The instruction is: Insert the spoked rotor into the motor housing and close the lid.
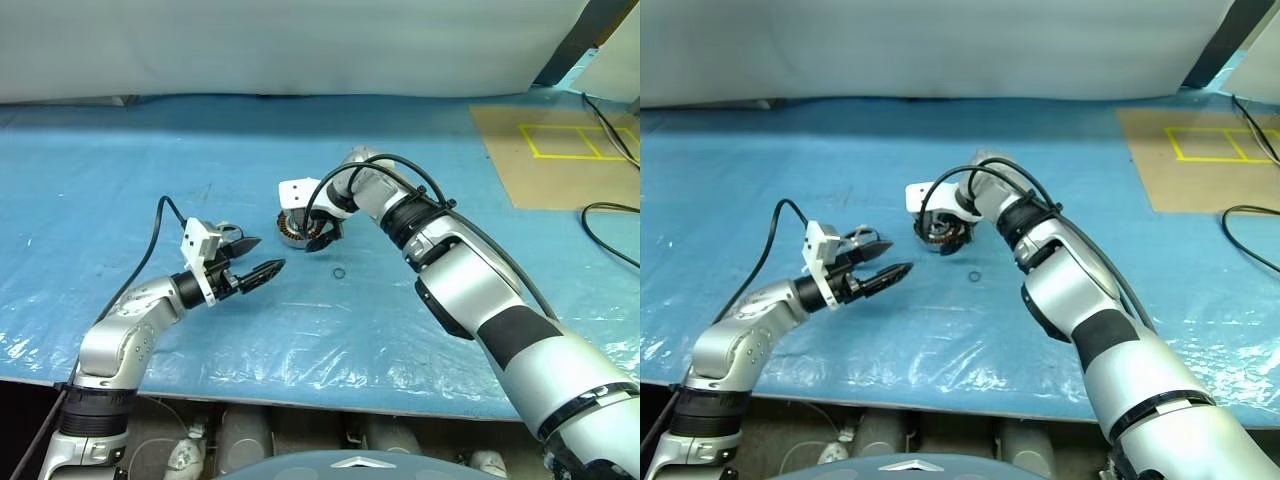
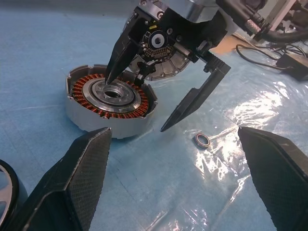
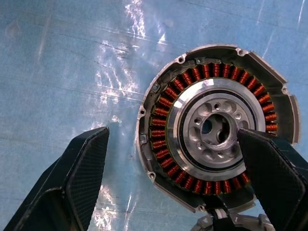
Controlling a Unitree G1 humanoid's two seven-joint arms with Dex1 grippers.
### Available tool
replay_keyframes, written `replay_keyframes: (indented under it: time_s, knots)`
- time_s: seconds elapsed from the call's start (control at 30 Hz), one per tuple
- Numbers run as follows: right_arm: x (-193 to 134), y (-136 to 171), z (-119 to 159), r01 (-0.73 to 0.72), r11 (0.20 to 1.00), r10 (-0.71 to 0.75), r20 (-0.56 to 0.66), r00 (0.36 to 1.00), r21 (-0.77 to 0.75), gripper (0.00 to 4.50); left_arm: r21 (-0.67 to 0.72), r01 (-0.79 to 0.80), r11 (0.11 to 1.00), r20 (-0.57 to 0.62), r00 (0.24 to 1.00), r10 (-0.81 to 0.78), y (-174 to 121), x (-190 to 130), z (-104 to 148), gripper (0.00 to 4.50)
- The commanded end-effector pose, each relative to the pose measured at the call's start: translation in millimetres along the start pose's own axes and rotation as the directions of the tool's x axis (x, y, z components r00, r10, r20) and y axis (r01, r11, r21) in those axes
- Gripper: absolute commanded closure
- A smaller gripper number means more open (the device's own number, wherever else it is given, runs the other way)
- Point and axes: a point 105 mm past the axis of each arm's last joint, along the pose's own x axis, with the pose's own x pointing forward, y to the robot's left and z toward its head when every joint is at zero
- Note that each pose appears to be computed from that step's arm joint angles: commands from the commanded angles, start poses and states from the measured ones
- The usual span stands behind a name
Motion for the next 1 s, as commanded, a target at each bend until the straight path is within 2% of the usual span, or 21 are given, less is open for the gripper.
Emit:
replay_keyframes:
  time_s: [0.03, 0.3, 0.43, 0.6, 0.7, 0.8, 1.0]
  knots:
    - [-3.3, 0.2, 14.6, -0.004, 0.998, 0.005, 0.016, 1.000, -0.060, 0.05, 0.020, 0.017, 1.000, 0.023, 1.000, -0.018, -7.1, 1.6, 5.4, 0.08]
    - [2.9, 0.9, 5.1, 0.007, 0.998, -0.008, -0.028, 1.000, -0.062, 0.05, 0.014, 0.013, 1.000, 0.026, 1.000, -0.014, -7.0, 2.4, 4.1, 0.08]
    - [7.7, 3.3, -4.8, 0.001, 0.999, -0.004, -0.057, 0.998, -0.046, 0.94, 0.015, 0.012, 1.000, 0.032, 0.999, -0.012, -7.4, 3.1, 4.5, 0.08]
    - [10.5, 8.6, -3.9, -0.025, 0.998, 0.022, -0.053, 0.998, -0.056, 0.94, 0.012, 0.008, 1.000, 0.035, 0.999, -0.009, -8.0, 2.6, 3.3, 0.08]
    - [12.1, 9.5, -0.5, -0.026, 0.998, 0.023, -0.045, 0.999, -0.063, 1.52, 0.009, 0.007, 1.000, 0.037, 0.999, -0.007, -7.7, 2.9, 3.3, 0.08]
    - [11.3, 7.6, 2.2, -0.009, 0.997, 0.006, -0.044, 0.999, -0.078, 2.51, 0.010, 0.007, 1.000, 0.040, 0.999, -0.008, -6.9, 3.4, 4.3, 0.08]
    - [1.6, 1.2, -0.5, 0.033, 0.972, -0.050, -0.067, 0.996, -0.231, 2.55, 0.013, 0.010, 1.000, 0.042, 0.999, -0.011, -6.8, 4.2, 5.7, 0.08]
